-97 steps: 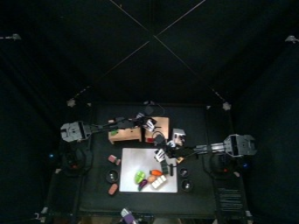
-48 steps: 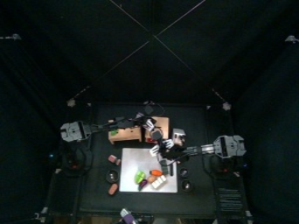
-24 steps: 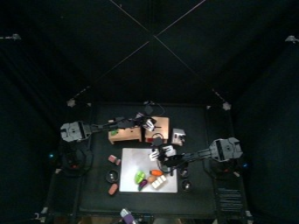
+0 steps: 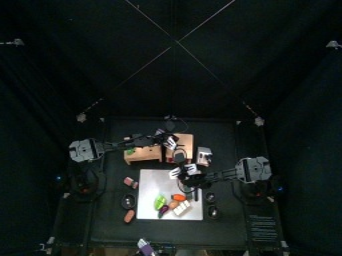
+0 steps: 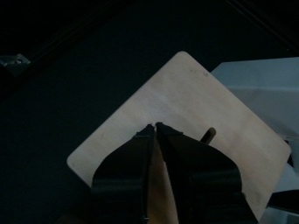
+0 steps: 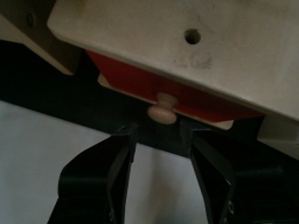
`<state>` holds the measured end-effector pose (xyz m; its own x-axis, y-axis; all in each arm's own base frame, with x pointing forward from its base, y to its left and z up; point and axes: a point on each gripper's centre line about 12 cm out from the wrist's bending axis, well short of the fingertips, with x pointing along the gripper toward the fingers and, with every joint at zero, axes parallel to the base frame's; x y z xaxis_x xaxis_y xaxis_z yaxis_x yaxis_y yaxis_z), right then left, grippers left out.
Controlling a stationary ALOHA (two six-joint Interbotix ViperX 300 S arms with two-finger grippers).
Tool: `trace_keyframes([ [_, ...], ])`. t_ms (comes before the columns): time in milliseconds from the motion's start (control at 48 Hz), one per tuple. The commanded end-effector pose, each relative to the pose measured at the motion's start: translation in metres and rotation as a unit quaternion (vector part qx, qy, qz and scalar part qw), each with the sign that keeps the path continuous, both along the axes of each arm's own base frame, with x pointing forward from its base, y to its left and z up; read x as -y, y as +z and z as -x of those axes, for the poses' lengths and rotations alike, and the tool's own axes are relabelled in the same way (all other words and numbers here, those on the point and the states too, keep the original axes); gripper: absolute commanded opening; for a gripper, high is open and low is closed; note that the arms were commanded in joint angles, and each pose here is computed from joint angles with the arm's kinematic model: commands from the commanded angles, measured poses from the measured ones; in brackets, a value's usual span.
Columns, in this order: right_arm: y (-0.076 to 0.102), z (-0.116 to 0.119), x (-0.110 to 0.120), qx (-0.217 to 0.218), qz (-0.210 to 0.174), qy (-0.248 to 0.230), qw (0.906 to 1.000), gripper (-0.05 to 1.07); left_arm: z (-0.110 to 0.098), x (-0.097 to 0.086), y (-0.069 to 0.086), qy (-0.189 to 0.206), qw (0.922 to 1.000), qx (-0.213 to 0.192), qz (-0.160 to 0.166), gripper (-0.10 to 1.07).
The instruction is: Grab drawer handle
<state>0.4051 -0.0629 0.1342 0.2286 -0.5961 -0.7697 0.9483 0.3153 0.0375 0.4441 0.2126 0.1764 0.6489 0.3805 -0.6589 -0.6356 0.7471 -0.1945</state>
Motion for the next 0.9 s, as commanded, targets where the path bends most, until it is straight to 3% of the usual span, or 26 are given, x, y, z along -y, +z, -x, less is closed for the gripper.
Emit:
trace_keyframes([
  [0, 0.012, -0.004, 0.007, 0.020, 0.004, -0.010, 0.9997, 0.81, 0.004, -0.002, -0.003, 0.005, 0.9999, -0.010, 0.003, 0.58],
  [542, 0.009, -0.012, 0.017, 0.026, 0.000, -0.029, 0.9992, 0.78, 0.004, -0.001, -0.005, 0.006, 0.9999, -0.010, 0.006, 0.58],
  [875, 0.007, -0.007, 0.018, 0.019, -0.004, -0.039, 0.9991, 0.59, 0.005, -0.001, -0.007, 0.008, 0.9998, -0.012, 0.011, 0.58],
])
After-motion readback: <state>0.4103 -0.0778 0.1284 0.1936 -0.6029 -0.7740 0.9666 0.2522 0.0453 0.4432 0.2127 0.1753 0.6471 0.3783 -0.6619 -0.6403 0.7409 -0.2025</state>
